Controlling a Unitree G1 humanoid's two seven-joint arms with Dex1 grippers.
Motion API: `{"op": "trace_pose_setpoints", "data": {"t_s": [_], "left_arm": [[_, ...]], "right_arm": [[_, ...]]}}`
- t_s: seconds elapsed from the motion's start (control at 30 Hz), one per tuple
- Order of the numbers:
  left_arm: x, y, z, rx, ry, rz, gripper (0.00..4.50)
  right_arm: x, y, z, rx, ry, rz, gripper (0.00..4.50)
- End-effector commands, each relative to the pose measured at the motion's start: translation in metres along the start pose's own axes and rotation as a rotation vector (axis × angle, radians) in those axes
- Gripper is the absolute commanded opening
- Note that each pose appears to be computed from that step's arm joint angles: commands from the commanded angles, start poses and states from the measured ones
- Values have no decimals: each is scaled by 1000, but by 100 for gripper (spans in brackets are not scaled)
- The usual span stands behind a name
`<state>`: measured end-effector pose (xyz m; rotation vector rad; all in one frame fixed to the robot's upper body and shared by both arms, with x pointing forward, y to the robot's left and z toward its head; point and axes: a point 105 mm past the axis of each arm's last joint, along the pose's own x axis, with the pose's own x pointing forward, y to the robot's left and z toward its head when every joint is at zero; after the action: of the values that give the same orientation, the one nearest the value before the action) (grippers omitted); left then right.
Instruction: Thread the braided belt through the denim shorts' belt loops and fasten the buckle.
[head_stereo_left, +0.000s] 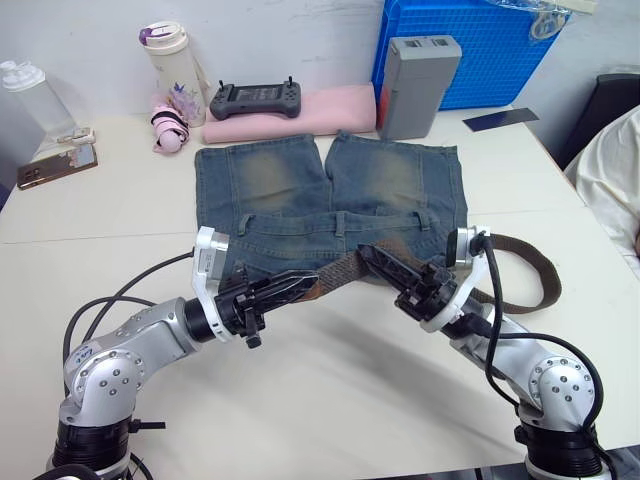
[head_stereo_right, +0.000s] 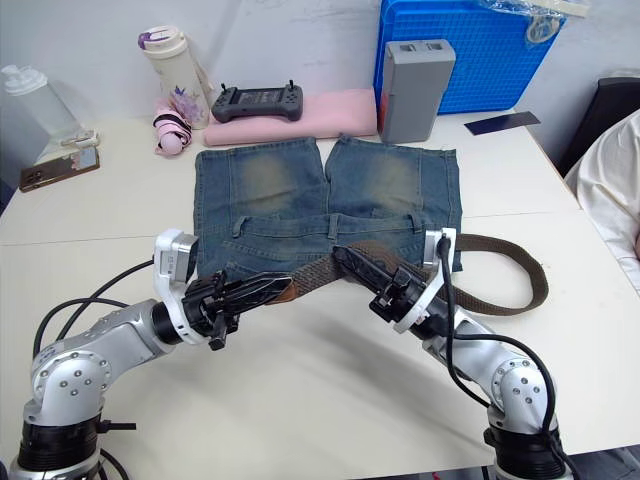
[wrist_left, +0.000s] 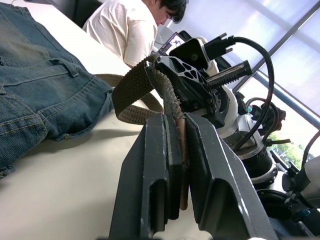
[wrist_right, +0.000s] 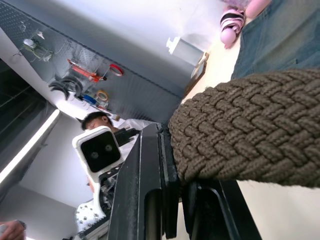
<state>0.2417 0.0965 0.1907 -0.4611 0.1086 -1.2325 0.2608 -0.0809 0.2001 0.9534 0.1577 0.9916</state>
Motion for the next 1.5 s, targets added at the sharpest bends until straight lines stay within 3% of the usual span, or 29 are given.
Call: {"op": "trace_pose_setpoints", "data": {"t_s": [0.03, 0.5, 0.9, 1.0, 1.17, 1.27, 1.37, 1.5], "left_arm": [[0, -5, 4, 38, -10, -9, 40], [-1, 7, 9, 111, -10, 76, 40], [7, 10, 2, 70, 4, 87, 40], [6, 8, 1, 47, -5, 76, 131], [2, 10, 5, 81, -8, 109, 346], [-5, 14, 12, 120, -8, 135, 346], [-14, 25, 13, 246, 70, 168, 346], [-10, 74, -6, 829, 390, 187, 346]], "right_arm": [[-2, 6, 17, -102, -57, -5, 7], [-4, -1, 25, -154, -62, -41, 7], [0, 6, 21, -154, -45, -3, 7], [0, 7, 20, -150, -40, 1, 0], [0, 9, 18, -146, -36, 2, 0], [-1, 7, 19, -151, -44, -12, 0], [-8, 0, 33, -160, -96, -59, 0], [-40, -13, 67, -214, -189, -148, 0]]}}
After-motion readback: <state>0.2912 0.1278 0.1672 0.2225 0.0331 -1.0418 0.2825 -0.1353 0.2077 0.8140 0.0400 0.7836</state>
